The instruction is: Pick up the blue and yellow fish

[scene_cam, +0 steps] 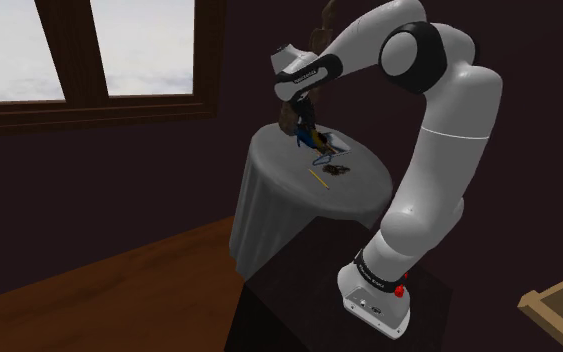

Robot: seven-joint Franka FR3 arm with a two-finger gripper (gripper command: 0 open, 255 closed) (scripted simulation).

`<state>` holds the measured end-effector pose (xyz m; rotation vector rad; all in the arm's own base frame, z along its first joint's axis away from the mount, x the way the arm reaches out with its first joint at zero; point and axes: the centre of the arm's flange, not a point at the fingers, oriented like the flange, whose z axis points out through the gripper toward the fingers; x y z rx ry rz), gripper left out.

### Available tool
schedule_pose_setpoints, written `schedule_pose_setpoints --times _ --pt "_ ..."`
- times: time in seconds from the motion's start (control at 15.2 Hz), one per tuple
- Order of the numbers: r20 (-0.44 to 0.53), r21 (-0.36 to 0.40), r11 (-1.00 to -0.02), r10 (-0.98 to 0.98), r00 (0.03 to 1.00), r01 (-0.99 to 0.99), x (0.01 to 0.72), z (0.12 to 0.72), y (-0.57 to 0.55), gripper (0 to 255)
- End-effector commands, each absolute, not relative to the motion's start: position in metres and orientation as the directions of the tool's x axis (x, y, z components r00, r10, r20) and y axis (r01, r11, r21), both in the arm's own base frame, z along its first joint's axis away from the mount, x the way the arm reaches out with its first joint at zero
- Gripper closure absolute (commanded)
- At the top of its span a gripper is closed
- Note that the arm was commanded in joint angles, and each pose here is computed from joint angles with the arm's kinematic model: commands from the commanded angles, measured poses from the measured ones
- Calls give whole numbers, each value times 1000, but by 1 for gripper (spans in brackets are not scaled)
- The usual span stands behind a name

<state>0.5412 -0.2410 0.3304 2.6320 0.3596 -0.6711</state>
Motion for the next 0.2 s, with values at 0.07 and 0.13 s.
schedule_pose_setpoints --times 0.07,0.13 --pt "-503 314 -887 146 852 338 542 343 -242 255" --pt "-503 314 -887 146 852 338 542 343 -242 255"
